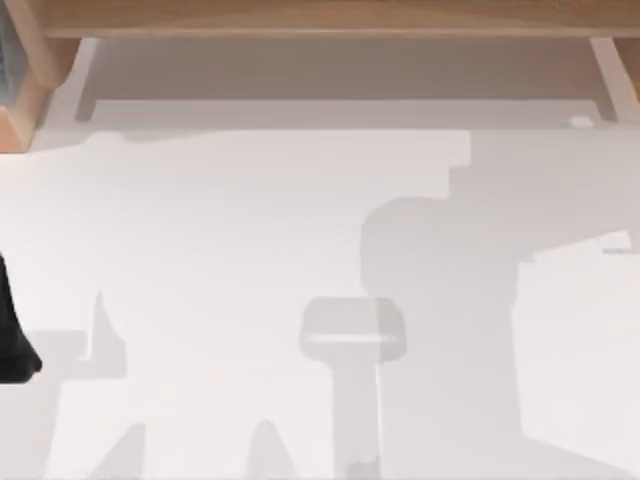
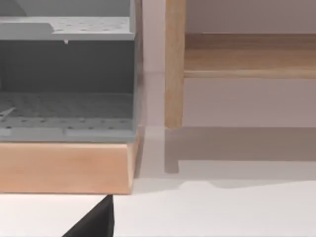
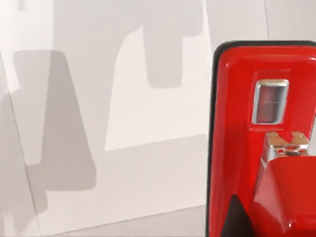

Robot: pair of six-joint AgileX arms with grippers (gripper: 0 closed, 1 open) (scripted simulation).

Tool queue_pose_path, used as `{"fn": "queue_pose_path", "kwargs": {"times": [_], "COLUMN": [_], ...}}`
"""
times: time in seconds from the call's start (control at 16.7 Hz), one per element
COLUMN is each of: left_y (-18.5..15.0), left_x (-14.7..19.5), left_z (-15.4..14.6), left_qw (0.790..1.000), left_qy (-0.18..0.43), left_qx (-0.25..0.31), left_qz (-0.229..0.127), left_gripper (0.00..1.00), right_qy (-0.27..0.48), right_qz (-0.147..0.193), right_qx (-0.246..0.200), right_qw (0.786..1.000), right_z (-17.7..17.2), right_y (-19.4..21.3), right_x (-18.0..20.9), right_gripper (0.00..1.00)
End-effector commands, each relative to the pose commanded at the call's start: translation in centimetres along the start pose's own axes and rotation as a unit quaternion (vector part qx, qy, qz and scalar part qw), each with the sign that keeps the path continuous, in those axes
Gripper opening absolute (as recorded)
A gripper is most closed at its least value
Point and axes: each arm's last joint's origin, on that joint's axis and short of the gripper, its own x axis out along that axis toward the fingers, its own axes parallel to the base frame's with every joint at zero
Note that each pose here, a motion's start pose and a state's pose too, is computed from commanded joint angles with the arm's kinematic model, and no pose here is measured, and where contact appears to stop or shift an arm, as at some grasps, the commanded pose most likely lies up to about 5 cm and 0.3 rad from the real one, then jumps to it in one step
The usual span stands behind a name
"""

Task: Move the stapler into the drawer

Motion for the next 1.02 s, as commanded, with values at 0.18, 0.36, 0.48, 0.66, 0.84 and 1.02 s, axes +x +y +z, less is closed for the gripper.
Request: {"fn": "queue_pose_path", "kwargs": {"times": [0.18,0.36,0.48,0.66,0.84,1.02], "left_y": [0.0,0.0,0.0,0.0,0.0,0.0], "left_x": [0.0,0.0,0.0,0.0,0.0,0.0], "left_z": [0.0,0.0,0.0,0.0,0.0,0.0], "left_qw": [1.0,1.0,1.0,1.0,1.0,1.0], "left_qy": [0.0,0.0,0.0,0.0,0.0,0.0], "left_qx": [0.0,0.0,0.0,0.0,0.0,0.0], "left_qz": [0.0,0.0,0.0,0.0,0.0,0.0], "left_gripper": [1.0,1.0,1.0,1.0,1.0,1.0], "right_qy": [0.031,0.091,0.127,0.138,0.138,0.138], "right_qz": [0.011,0.042,0.058,0.062,0.062,0.062], "right_qx": [-0.02,-0.058,-0.073,-0.075,-0.075,-0.075], "right_qw": [0.999,0.993,0.988,0.986,0.986,0.986], "right_z": [0.2,0.2,-0.4,-0.6,-0.6,-0.6], "right_y": [0.3,1.3,1.7,1.7,1.7,1.7], "right_x": [3.1,9.2,12.3,13.0,13.0,13.0], "right_gripper": [0.0,0.0,0.0,0.0,0.08,0.3]}}
